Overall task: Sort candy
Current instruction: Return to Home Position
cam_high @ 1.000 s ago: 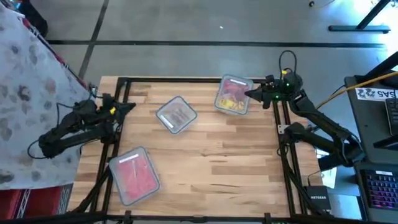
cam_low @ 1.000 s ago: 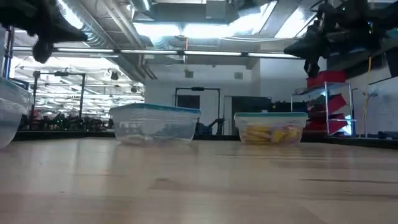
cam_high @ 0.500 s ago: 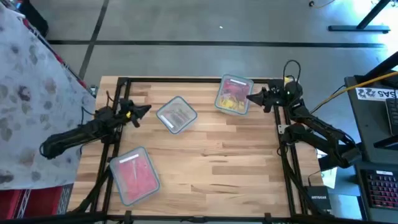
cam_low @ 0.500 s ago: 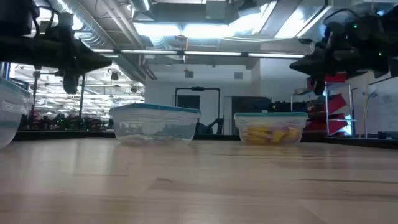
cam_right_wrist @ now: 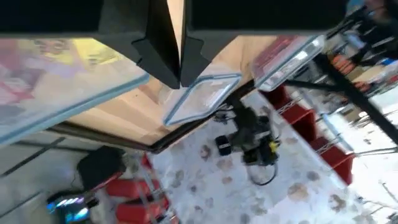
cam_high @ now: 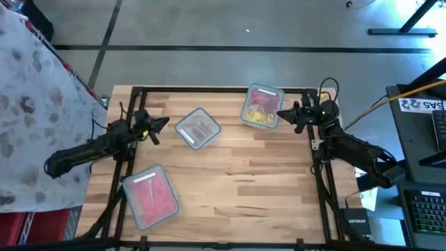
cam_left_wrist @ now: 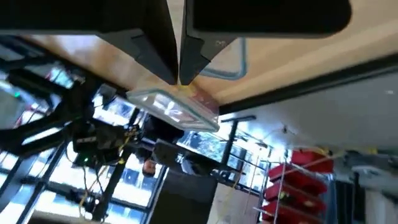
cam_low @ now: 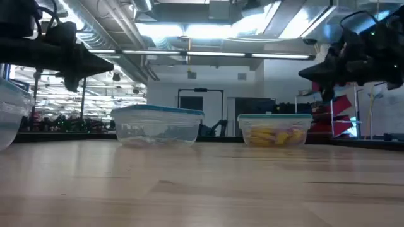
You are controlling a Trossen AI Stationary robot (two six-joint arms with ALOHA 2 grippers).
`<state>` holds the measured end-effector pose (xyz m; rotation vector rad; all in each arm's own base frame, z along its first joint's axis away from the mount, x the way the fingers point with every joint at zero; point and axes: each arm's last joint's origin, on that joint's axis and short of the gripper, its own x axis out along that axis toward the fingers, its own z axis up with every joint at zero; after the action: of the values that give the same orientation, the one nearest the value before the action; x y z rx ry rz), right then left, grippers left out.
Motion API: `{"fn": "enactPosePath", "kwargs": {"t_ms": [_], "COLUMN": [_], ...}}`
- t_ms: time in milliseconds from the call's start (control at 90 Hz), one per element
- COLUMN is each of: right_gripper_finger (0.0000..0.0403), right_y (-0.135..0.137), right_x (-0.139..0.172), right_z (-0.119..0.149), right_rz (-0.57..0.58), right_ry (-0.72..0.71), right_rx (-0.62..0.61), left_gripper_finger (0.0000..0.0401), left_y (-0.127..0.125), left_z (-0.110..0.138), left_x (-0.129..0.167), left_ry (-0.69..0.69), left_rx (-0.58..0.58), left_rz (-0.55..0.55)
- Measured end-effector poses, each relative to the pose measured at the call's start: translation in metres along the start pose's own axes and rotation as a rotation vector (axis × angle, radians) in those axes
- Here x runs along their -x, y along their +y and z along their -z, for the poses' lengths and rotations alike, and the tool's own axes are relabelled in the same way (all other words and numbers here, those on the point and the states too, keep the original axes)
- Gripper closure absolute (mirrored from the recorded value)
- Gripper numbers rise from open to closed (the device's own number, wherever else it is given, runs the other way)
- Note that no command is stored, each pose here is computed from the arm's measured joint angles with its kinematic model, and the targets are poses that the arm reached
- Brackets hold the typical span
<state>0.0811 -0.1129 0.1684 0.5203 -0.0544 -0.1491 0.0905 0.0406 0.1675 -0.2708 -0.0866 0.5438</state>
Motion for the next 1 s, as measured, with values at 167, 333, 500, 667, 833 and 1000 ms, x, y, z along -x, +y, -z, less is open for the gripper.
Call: {"fn": "enactPosePath", "kwargs": {"t_ms": [167,333,500,667,833,1000], "right_gripper_finger": [0.0403,0.0403,0.0403,0.0403,0.0403,0.0403], "right_y": [-0.004,-0.011,-0.015,-0.017,-0.013,0.002], "right_x": [0.002,0.003,0.004,0.005,0.004,0.001], "right_z": [0.007,0.014,0.02,0.026,0.03,0.035], "right_rz": [0.091,0.224,0.29,0.313,0.311,0.277], "right_ry": [-0.028,-0.027,0.001,0.041,0.074,0.115], "right_rx": [-0.042,-0.111,-0.171,-0.222,-0.244,-0.225], "left_gripper_finger": [0.0401,0.0401,0.0401,0.0401,0.0401,0.0401], "left_y": [0.0,0.0,0.0,0.0,0.0,0.0], "left_z": [0.0,0.0,0.0,0.0,0.001,0.001], "left_x": [0.0,0.0,0.0,0.0,0.0,0.0], "left_ry": [0.003,0.004,0.004,0.004,0.004,0.004], "left_rx": [0.009,0.02,0.02,0.02,0.02,0.02], "left_rz": [-0.001,-0.001,0.0,-0.001,-0.001,-0.001]}}
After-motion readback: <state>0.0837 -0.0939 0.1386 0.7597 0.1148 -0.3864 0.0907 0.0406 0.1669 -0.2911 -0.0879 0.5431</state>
